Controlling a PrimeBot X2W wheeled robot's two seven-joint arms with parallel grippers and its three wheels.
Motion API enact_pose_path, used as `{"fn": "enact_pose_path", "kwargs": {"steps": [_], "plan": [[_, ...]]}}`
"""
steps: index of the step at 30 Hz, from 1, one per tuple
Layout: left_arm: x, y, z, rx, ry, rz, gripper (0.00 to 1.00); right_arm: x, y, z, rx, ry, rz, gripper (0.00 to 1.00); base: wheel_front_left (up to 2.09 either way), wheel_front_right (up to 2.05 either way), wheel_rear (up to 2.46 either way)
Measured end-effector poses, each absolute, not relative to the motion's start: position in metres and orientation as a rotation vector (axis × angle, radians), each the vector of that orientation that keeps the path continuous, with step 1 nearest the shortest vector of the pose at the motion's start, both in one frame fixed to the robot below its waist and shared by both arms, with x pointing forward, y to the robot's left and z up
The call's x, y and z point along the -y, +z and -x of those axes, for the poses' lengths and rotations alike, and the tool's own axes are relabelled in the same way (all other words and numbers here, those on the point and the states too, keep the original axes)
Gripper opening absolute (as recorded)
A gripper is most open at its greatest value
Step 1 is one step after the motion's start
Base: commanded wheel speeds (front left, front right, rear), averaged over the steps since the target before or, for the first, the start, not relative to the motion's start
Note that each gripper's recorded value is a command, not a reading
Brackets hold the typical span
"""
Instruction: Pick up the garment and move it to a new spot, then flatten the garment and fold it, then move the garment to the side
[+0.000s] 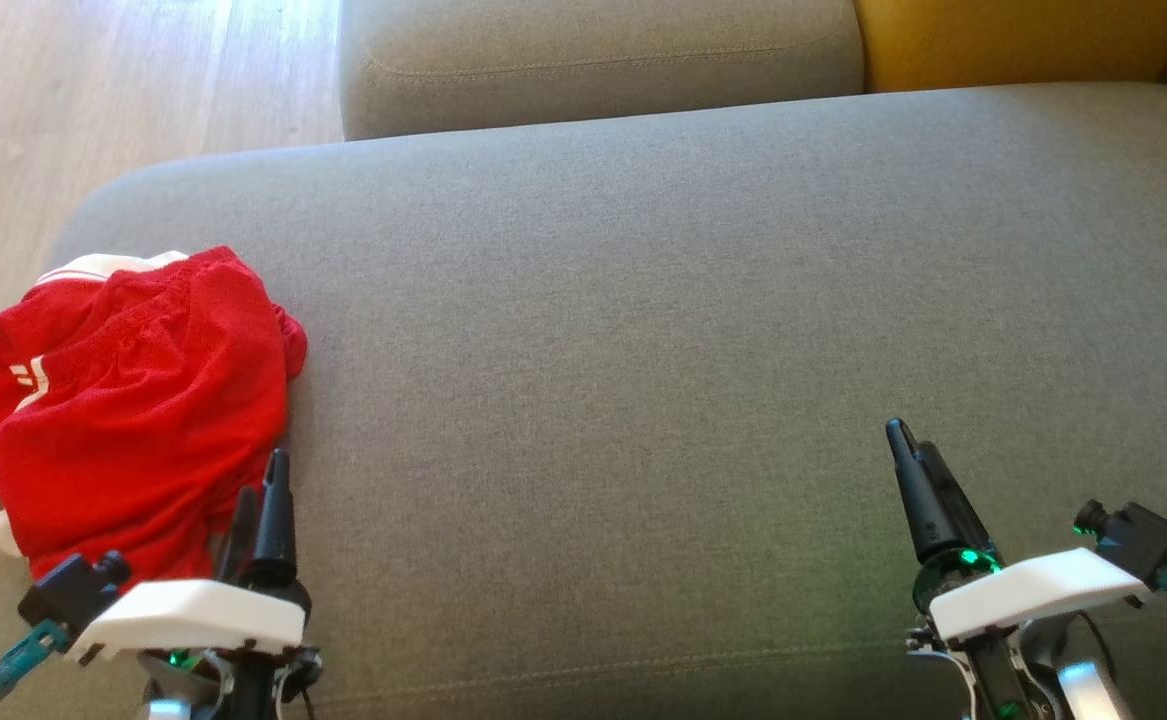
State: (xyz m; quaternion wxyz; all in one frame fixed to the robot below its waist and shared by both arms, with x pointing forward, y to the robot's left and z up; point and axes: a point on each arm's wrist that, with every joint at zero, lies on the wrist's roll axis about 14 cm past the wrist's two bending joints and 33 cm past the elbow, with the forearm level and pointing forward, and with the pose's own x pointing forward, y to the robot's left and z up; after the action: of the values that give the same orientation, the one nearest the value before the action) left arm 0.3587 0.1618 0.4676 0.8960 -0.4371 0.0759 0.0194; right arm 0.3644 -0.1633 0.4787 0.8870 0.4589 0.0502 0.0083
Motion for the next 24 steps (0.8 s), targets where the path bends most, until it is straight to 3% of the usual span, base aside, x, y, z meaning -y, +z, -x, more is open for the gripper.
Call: {"fn": "enact_pose_path", "kwargs": {"steps": [24], "plan": [[-0.150, 0.490, -0.362, -0.096, -0.020, 0.526, 1.00, 0.151, 0.504, -0.366, -0.015, 0.097, -0.666, 1.00, 0.00, 0.00, 0.00]]}}
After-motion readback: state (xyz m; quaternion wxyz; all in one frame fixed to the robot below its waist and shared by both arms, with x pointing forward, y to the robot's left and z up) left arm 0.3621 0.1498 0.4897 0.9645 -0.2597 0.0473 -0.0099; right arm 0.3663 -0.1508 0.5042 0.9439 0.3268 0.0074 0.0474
